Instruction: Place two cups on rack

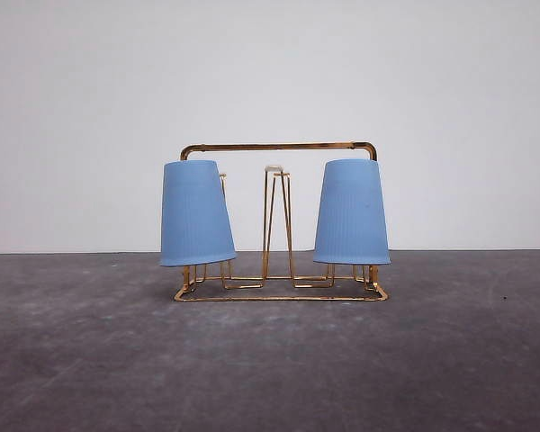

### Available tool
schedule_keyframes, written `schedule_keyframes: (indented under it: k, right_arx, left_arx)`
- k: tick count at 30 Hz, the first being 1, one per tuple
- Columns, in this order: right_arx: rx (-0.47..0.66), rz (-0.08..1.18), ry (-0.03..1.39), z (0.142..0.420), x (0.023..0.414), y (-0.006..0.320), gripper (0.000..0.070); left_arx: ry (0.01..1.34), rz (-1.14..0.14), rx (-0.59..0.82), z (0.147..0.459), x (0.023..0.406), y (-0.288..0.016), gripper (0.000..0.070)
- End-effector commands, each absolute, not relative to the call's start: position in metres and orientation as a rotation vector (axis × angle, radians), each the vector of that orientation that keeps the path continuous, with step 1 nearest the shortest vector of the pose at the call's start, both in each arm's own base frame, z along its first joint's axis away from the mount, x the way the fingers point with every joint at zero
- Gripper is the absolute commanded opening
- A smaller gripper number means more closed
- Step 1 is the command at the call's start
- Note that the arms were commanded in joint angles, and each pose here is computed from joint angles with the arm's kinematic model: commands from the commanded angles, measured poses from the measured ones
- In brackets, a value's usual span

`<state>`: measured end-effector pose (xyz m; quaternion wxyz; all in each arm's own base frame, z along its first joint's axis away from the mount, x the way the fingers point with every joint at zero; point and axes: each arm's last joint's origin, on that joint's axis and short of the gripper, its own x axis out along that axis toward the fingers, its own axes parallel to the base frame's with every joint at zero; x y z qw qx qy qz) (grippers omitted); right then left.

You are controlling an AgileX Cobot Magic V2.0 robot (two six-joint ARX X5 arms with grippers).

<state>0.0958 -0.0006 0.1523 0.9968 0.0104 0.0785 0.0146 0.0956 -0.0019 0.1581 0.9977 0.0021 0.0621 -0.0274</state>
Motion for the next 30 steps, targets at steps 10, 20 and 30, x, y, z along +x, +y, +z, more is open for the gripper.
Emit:
schedule_keyframes:
  k: [10, 20, 30]
  right_arx:
    - [0.031, 0.027, 0.149, 0.1522, 0.0961, -0.0007, 0.0039]
    - [0.031, 0.027, 0.149, 0.1522, 0.0961, -0.0007, 0.0039]
    - [0.031, 0.027, 0.149, 0.1522, 0.0961, -0.0006, 0.0039]
  left_arx:
    - [0.126, -0.054, 0.009, 0.1545, 0.0964, -0.0019, 0.0000]
    - [0.126, -0.054, 0.009, 0.1545, 0.0964, -0.0019, 0.0000]
    - [0.126, -0.054, 0.009, 0.1545, 0.0964, -0.0019, 0.0000]
